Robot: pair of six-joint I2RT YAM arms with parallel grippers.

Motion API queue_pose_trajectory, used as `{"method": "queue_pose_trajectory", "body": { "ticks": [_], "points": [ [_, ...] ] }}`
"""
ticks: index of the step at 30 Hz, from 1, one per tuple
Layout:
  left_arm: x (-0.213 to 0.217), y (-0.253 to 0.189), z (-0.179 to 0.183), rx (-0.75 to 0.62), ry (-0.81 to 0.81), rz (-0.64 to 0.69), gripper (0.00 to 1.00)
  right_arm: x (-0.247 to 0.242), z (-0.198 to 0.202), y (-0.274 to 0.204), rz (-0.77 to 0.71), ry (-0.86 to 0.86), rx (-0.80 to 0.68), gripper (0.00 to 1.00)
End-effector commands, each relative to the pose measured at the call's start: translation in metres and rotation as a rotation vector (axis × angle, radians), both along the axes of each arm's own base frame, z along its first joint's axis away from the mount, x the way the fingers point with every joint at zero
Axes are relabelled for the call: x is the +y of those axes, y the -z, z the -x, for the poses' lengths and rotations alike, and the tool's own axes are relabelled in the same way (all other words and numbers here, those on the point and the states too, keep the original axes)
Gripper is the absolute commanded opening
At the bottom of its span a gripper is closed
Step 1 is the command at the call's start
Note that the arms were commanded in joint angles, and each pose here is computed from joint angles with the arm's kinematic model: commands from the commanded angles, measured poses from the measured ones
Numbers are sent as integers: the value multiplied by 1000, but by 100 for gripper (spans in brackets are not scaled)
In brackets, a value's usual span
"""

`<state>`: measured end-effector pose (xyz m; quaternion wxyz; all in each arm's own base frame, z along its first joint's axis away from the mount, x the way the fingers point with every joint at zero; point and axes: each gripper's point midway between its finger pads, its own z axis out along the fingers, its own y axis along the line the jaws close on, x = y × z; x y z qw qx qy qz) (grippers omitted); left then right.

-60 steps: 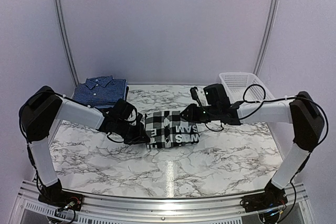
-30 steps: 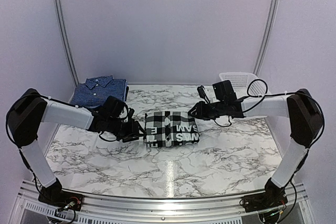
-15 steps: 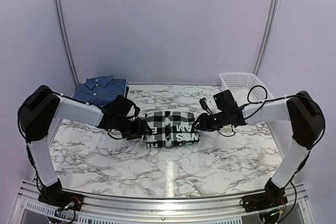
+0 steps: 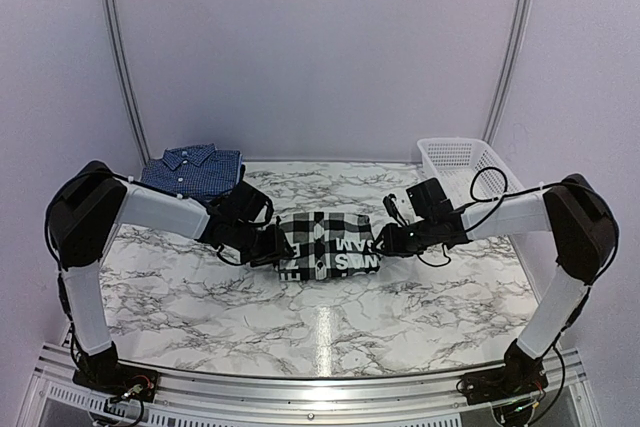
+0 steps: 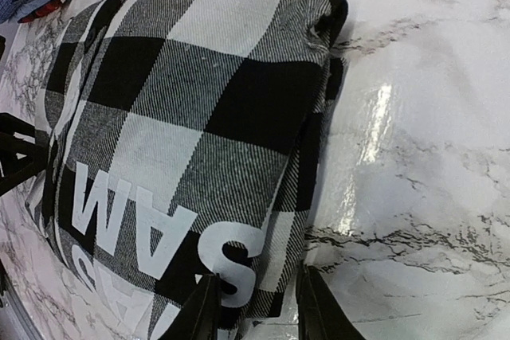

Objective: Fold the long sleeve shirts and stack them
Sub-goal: Pick up the square-folded shirt from the center of the board.

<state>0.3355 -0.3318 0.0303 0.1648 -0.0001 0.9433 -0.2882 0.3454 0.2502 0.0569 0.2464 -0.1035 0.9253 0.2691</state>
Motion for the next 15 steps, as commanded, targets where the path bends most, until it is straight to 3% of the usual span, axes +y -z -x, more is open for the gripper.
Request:
{"method": "queue_pose_trajectory", "body": {
  "ticks": [1, 8, 15],
  "points": [
    [9, 30, 11, 78, -25, -84, 48, 0, 2, 10, 21, -1, 4, 29],
    [0, 37, 15, 107, -42, -78, 37, 1, 4, 19, 22, -2, 19, 29],
    [-16, 29, 8, 99, -72, 24, 26, 3, 7, 21, 14, -3, 23, 28]
  ]
}}
